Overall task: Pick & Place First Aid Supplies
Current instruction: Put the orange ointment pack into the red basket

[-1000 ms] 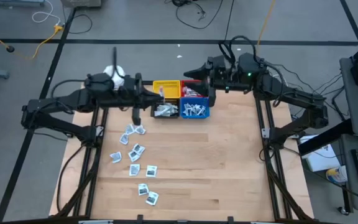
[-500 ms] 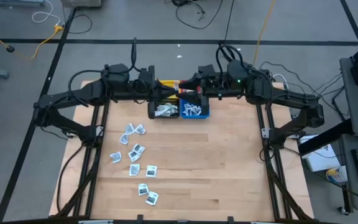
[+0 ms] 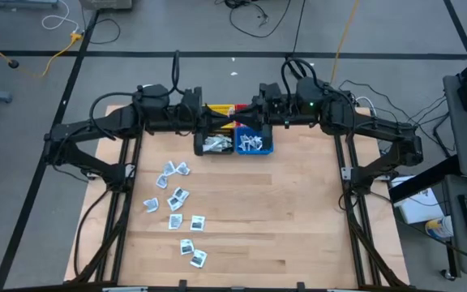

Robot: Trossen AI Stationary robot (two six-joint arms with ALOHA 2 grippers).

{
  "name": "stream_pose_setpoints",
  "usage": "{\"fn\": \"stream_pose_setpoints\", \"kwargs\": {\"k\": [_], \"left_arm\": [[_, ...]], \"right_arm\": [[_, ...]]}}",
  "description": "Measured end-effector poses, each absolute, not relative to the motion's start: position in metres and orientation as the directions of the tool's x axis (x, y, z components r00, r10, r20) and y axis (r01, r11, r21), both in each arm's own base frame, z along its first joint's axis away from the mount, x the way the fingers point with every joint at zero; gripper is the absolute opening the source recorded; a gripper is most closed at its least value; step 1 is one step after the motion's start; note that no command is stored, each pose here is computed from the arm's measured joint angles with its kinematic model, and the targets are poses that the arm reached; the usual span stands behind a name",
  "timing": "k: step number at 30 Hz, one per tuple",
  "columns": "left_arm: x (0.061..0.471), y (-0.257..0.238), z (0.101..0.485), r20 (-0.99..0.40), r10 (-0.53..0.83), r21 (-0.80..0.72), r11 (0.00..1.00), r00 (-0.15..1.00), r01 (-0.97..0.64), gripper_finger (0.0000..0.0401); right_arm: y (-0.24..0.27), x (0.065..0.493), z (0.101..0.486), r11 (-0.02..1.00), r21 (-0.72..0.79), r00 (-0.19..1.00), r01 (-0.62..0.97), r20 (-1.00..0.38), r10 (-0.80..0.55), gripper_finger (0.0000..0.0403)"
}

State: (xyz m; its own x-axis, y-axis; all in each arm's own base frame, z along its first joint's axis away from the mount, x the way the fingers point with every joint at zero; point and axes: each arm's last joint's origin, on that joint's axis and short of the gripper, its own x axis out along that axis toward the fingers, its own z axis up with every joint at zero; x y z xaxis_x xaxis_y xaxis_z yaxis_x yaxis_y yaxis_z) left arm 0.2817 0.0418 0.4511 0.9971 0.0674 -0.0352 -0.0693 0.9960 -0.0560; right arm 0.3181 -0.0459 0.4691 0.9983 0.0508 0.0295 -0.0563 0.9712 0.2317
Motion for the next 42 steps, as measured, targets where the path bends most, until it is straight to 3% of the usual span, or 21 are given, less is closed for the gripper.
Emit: {"fn": "stream_pose_setpoints", "kwargs": {"k": [4, 8, 17, 24, 31, 38, 42], "left_arm": [[0.282, 0.042, 0.451, -0.042, 0.070, -0.152, 0.986, 0.997, -0.076, 0.0024], [0.273, 0.045, 0.447, -0.115, 0.055, -0.250, 0.965, 0.992, -0.082, 0.0072], [0.258, 0.047, 0.437, -0.268, 0.034, -0.350, 0.927, 0.963, -0.130, 0.0148], [0.257, 0.047, 0.438, -0.261, 0.034, -0.355, 0.926, 0.965, -0.128, 0.0158], [0.257, 0.046, 0.438, -0.262, 0.024, -0.371, 0.920, 0.965, -0.123, 0.0159], [0.257, 0.045, 0.438, -0.263, 0.004, -0.373, 0.922, 0.965, -0.105, 0.0159], [0.257, 0.045, 0.438, -0.263, 0.005, -0.372, 0.922, 0.965, -0.106, 0.0159]], "right_arm": [[-0.050, 0.317, 0.468, 0.969, 0.227, 0.995, -0.096, 0.022, 0.093, 0.0003], [-0.060, 0.314, 0.461, 0.962, 0.244, 0.989, -0.123, -0.054, 0.140, 0.0002], [-0.080, 0.309, 0.439, 0.970, 0.237, 0.916, -0.043, -0.379, 0.133, 0.0001], [-0.103, 0.328, 0.399, 0.987, 0.157, 0.774, -0.015, -0.623, 0.111, 0.0001], [-0.120, 0.342, 0.350, 1.000, 0.011, 0.551, -0.013, -0.835, 0.016, 0.0000], [-0.122, 0.346, 0.317, 0.996, 0.038, 0.353, -0.078, -0.933, 0.063, 0.0000], [-0.127, 0.350, 0.306, 0.991, 0.030, 0.318, -0.129, -0.945, 0.071, 0.0000]]}}
